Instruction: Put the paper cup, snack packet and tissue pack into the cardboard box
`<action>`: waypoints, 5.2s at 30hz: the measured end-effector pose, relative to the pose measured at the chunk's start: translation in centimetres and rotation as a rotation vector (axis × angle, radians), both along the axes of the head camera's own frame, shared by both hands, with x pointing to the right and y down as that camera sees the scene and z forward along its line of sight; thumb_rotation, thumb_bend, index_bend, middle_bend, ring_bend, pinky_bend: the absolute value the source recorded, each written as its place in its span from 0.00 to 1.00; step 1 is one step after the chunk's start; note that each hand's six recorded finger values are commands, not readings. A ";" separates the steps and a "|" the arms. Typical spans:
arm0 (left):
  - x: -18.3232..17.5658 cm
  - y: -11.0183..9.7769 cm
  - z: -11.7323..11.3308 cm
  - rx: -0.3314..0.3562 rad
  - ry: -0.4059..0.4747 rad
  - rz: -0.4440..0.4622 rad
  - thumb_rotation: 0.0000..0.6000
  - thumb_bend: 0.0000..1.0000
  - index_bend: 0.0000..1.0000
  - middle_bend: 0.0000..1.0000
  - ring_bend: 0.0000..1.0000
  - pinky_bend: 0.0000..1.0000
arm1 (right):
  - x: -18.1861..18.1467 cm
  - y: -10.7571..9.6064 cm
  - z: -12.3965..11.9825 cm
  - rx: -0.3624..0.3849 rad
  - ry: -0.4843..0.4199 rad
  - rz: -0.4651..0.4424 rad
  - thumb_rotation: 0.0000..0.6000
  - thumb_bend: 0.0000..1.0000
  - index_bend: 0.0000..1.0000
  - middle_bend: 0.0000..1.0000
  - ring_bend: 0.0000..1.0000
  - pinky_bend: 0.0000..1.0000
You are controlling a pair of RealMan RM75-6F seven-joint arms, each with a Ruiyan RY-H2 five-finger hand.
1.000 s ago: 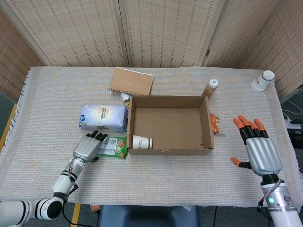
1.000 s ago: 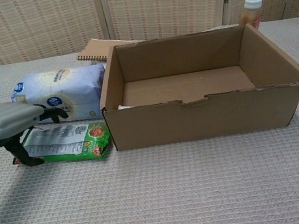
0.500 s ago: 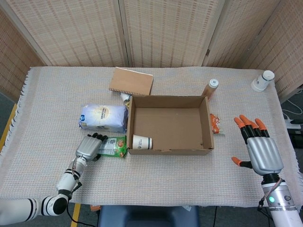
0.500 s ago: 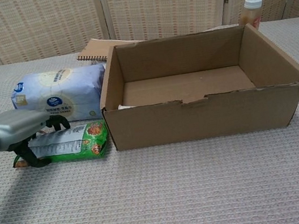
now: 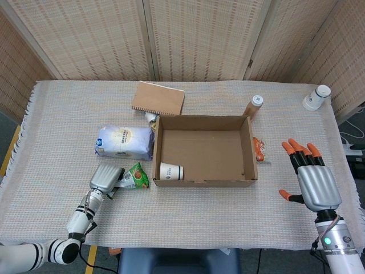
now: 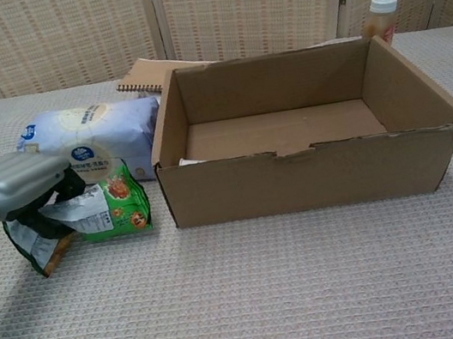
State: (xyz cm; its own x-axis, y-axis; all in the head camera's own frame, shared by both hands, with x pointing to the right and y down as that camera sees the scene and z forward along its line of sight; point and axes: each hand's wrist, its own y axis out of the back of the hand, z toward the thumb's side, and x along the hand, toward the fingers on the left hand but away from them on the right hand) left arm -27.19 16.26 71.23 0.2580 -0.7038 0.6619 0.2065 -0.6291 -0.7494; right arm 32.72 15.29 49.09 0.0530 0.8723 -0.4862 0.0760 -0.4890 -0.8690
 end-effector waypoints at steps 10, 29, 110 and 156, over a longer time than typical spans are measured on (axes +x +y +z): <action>-0.6 -0.4 -4.1 0.023 -0.014 0.020 1.00 0.47 0.83 0.99 0.85 0.96 | -0.1 0.0 -0.5 0.009 -0.013 -0.001 1.00 0.07 0.04 0.00 0.00 0.00; 7.1 -8.6 -17.5 0.372 0.135 0.131 1.00 0.47 0.84 1.00 0.85 0.96 | -0.4 0.0 -1.0 0.023 -0.022 -0.003 1.00 0.07 0.04 0.00 0.00 0.00; 4.5 -14.4 -1.5 -0.063 -0.183 -0.005 1.00 0.19 0.00 0.00 0.00 0.10 | 0.9 -0.6 -0.4 0.021 0.011 0.031 1.00 0.07 0.04 0.00 0.00 0.00; -0.4 -17.4 -8.2 0.113 -0.304 -0.046 1.00 0.32 0.55 0.69 0.58 0.69 | 0.7 -0.4 -0.2 0.006 0.001 0.029 1.00 0.07 0.05 0.00 0.00 0.00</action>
